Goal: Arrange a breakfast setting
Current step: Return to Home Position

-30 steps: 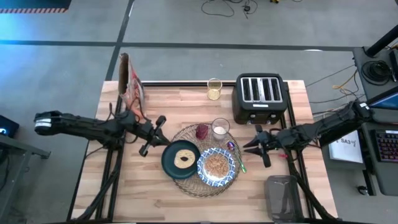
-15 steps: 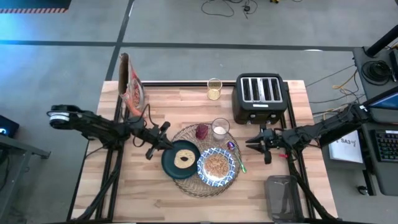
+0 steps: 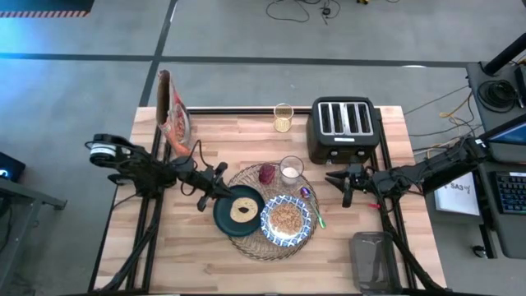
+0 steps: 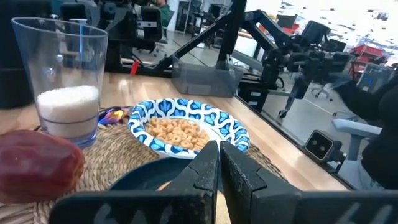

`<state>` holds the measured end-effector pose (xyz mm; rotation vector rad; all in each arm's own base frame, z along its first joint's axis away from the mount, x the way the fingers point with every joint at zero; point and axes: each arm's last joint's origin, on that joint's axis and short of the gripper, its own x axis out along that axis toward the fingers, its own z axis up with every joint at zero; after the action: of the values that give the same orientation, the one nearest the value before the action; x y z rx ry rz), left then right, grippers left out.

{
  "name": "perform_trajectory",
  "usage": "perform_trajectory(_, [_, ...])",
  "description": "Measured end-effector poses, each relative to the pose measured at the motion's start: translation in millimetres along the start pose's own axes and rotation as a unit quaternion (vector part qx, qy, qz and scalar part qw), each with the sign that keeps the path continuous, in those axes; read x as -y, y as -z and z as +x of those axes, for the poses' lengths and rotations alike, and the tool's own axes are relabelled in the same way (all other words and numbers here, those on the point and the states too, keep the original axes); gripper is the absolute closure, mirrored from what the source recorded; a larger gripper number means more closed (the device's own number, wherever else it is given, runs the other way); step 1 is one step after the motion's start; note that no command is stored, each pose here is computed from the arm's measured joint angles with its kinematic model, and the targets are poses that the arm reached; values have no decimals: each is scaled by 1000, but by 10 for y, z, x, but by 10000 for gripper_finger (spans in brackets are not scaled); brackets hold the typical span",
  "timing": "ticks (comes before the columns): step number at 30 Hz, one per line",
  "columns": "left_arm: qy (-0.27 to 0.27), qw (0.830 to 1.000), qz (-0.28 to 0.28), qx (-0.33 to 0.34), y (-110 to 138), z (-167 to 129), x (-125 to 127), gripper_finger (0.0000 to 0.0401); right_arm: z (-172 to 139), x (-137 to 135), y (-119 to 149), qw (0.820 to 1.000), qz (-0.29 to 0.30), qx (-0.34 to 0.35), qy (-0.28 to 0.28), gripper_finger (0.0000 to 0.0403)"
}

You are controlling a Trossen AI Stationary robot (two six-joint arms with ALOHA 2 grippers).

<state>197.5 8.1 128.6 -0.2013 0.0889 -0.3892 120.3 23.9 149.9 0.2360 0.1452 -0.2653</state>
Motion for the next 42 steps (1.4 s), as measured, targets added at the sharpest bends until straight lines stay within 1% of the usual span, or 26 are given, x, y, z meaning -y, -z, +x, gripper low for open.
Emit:
perform_trajectory(12, [-3, 1000, -5, -4, 4, -8, -6, 401, 0, -2, -3, 1000, 7, 0, -1, 323])
perform_trajectory(16, [-6, 1000, -16, -10, 22, -14, -8, 401, 0, -5, -12, 1000, 8, 1, -1, 323])
perform_trajectory(17, [-19, 999, -25, -10, 34, -31, -12, 401, 1, -6, -16, 1000, 8, 2, -2, 323])
perform_trajectory(20, [-92, 995, -48, -3, 58, -64, -52, 401, 1, -7, -17, 1000, 8, 2, -2, 323])
perform_trajectory(21, [-104, 993, -54, -1, 61, -65, -60, 401, 1, -8, -19, 1000, 8, 2, -2, 323])
perform_trajectory(23, [-106, 993, -59, -5, 70, -65, -60, 401, 1, -8, -20, 1000, 8, 2, -2, 323])
perform_trajectory(32, [-98, 994, -47, 23, -17, -17, -71, 401, 1, -10, -27, 1000, 9, 3, -2, 323])
perform_trajectory(36, [-114, 991, -72, -1, 39, -24, -91, 401, 1, -10, -27, 1000, 9, 3, -2, 323])
perform_trajectory(42, [-113, 991, -66, 9, -76, -44, -59, 401, 1, -11, -28, 1000, 9, 3, -2, 323])
